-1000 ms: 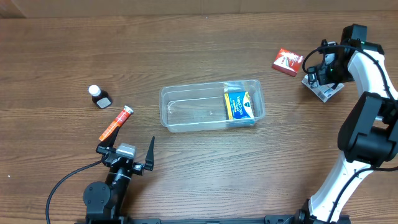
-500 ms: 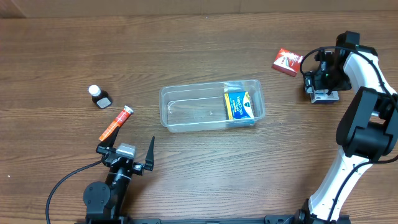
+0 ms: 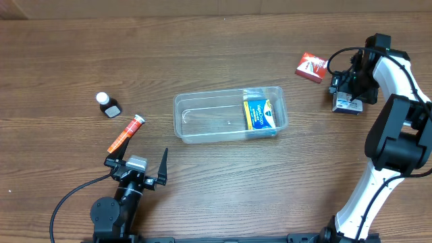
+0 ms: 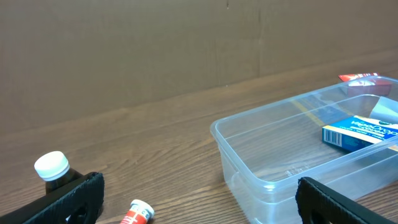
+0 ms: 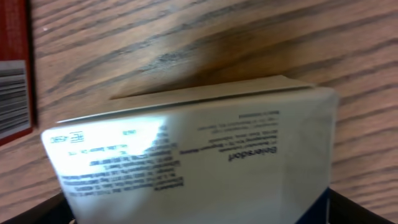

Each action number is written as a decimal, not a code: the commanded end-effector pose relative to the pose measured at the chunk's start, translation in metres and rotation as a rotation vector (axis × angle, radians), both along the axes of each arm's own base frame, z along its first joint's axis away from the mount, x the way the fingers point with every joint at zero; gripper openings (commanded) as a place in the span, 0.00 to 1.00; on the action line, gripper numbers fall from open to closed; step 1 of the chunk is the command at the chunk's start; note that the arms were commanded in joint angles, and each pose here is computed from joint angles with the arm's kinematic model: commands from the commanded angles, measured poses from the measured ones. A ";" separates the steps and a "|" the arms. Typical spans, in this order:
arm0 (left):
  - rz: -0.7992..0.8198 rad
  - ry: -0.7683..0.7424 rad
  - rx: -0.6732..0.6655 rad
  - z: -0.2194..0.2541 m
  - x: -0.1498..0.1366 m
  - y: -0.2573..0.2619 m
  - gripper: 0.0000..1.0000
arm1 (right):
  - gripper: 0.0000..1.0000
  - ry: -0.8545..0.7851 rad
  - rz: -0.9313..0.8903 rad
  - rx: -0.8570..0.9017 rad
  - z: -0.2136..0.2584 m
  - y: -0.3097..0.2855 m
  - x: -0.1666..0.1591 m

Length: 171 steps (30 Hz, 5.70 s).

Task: Pack container
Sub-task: 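Move the right gripper to the white medicine box and grasp it, then carry the white box into the container beside the blue box, then open the right gripper and lift away from the container, then move the right gripper to the red-white packet and grasp it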

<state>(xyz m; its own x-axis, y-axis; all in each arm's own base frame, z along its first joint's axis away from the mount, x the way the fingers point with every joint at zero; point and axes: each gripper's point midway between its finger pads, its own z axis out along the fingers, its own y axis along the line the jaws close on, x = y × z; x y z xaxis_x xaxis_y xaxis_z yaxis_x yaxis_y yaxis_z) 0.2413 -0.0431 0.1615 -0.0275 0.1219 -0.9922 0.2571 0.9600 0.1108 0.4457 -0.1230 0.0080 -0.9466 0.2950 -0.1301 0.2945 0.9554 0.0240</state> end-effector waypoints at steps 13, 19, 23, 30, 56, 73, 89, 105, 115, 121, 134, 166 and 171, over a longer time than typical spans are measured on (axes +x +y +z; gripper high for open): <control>0.016 -0.010 0.008 0.001 0.000 0.003 1.00 | 0.73 -0.022 0.014 -0.078 0.047 -0.012 -0.008; 0.016 -0.010 0.008 0.001 0.000 0.004 1.00 | 0.73 -0.215 0.081 0.111 0.133 0.040 -0.009; 0.016 -0.010 0.008 0.001 0.000 0.003 1.00 | 0.73 -0.289 0.210 0.207 0.186 0.105 -0.025; 0.016 -0.010 0.008 0.001 0.000 0.003 1.00 | 0.74 -0.141 0.484 0.315 0.190 0.228 -0.076; 0.016 -0.010 0.008 0.001 0.000 0.004 1.00 | 0.74 -0.114 0.432 -0.003 0.122 0.266 -0.083; 0.016 -0.010 0.008 0.001 0.000 0.003 1.00 | 0.28 -0.109 0.432 -0.003 0.120 0.266 -0.084; 0.016 -0.010 0.008 0.001 0.000 0.004 1.00 | 0.16 -0.053 0.442 0.049 0.068 0.269 -0.104; 0.016 -0.010 0.008 0.001 0.000 0.004 1.00 | 0.83 -0.369 0.349 0.038 0.208 0.230 -0.018; 0.016 -0.010 0.008 0.001 0.000 0.003 1.00 | 0.93 -0.520 0.497 -0.089 0.148 0.119 0.090; 0.016 -0.010 0.008 0.001 0.000 0.003 1.00 | 1.00 -0.426 0.684 -0.200 0.080 0.100 0.105; 0.016 -0.010 0.008 0.001 0.000 0.004 1.00 | 1.00 -0.327 0.857 -0.135 0.011 0.108 0.097; 0.016 -0.010 0.008 0.001 0.000 0.004 1.00 | 0.95 -0.500 0.171 -0.109 0.030 0.005 0.130; 0.016 -0.010 0.008 0.001 0.000 0.004 1.00 | 0.94 -0.493 -0.009 -0.045 0.027 0.004 0.127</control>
<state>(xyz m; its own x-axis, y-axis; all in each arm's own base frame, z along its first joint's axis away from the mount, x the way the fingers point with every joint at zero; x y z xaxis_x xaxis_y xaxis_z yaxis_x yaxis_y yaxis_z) 0.2413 -0.0431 0.1615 -0.0275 0.1219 -0.9922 0.2571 0.9600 0.1108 0.5725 -0.1149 0.0404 -0.7852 0.1871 -0.5903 0.1797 0.9811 0.0720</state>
